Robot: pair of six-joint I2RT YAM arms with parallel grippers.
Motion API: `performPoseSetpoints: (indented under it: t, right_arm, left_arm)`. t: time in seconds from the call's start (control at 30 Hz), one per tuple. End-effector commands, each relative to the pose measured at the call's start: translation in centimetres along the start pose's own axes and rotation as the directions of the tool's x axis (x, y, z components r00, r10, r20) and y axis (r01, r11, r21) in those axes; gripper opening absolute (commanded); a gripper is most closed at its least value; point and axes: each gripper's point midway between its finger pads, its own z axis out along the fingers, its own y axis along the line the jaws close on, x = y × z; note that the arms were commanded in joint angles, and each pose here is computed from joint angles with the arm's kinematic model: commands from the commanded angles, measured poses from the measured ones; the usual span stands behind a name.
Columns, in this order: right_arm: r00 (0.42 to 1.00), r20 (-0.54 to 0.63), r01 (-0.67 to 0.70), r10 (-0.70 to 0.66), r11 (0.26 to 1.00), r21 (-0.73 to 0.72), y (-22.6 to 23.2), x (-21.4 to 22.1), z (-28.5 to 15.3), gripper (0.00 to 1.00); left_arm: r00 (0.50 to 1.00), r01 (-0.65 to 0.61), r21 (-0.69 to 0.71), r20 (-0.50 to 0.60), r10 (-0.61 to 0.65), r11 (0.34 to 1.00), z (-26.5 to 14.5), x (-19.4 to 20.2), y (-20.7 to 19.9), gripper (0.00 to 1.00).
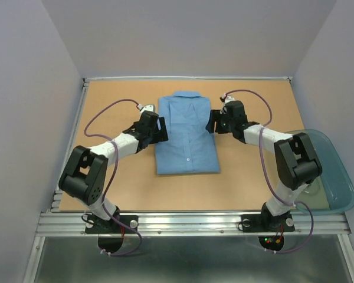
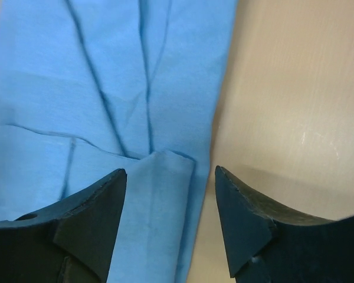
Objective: Fold and stack the long sleeve shirts
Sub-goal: Fold the shirt
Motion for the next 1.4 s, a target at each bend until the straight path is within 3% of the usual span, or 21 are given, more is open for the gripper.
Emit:
performPoseSetpoints:
  t: [0.0, 0.1, 0.23, 0.27, 0.37, 0.53, 0.63, 0.87, 0.97, 1.1, 1.23, 1.37]
  right_arm:
    - [0.982, 0.181, -0.046, 0.06, 0.996, -0.076, 2.9, -6.8, -4.6, 0.68]
    - [0.973, 0.146, -0.152, 0.178, 0.973, -0.172, 4.8, -5.8, -6.3, 0.67]
    - [0.949, 0.077, -0.262, 0.307, 0.899, -0.351, 7.8, -3.9, -7.8, 0.63]
    - [0.944, 0.012, -0.301, 0.33, 0.874, -0.382, 8.1, -1.4, -7.9, 0.63]
    - [0.908, -0.028, -0.385, 0.419, 0.805, -0.451, 8.9, 0.1, -8.5, 0.6]
    - [0.846, -0.129, -0.527, 0.518, 0.77, -0.361, 6.8, 6.5, -7.6, 0.57]
    - [0.801, -0.133, -0.596, 0.584, 0.755, -0.275, 5.1, 9.1, -7.6, 0.55]
    - [0.792, -0.109, -0.611, 0.601, 0.781, -0.131, 2.6, 12.3, -8.5, 0.54]
    - [0.851, -0.068, -0.525, 0.521, 0.846, -0.094, 1.8, 11.1, -9.0, 0.54]
    - [0.92, 0.052, -0.379, 0.389, 0.916, -0.133, 2.9, 4.0, -9.7, 0.54]
    - [0.956, 0.057, -0.279, 0.286, 0.953, -0.116, 3.8, -0.7, -8.8, 0.53]
    - [0.969, 0.063, -0.241, 0.239, 0.97, 0.03, 3.7, -4.2, -7.1, 0.49]
  left_arm:
    - [0.983, 0.026, 0.125, 0.177, -0.048, 0.992, -5.6, -6.9, -3.4, 0.9]
    - [0.98, 0.017, 0.192, 0.193, -0.055, 0.981, -7.7, -6.9, -4.9, 0.88]
    - [0.995, 0.028, 0.265, 0.083, -0.052, 0.964, -7.9, -2.6, -5.6, 0.77]
    - [0.996, 0.04, 0.272, 0.062, -0.059, 0.961, -7.9, -1.7, -5.7, 0.76]
    - [0.998, 0.044, 0.272, 0.034, -0.055, 0.961, -7.0, 0.7, -5.0, 0.75]
    - [1.0, 0.02, 0.299, 0.005, -0.022, 0.954, -5.3, 2.1, -5.5, 0.75]
    - [1.0, 0.008, 0.282, -0.006, -0.006, 0.959, -3.9, 2.5, -5.5, 0.75]
    - [0.998, 0.008, 0.266, -0.058, 0.007, 0.964, -2.1, 3.8, -5.5, 0.75]
    - [0.999, 0.015, 0.28, -0.036, -0.005, 0.96, -2.9, 3.0, -5.8, 0.75]
    - [0.998, -0.014, 0.316, 0.065, -0.007, 0.949, -5.2, -0.4, -6.9, 0.76]
    - [0.987, -0.095, 0.293, 0.152, 0.052, 0.951, -5.9, -3.6, -7.5, 0.76]
    - [0.989, -0.128, 0.29, 0.107, 0.101, 0.948, -5.0, -2.9, -8.4, 0.76]
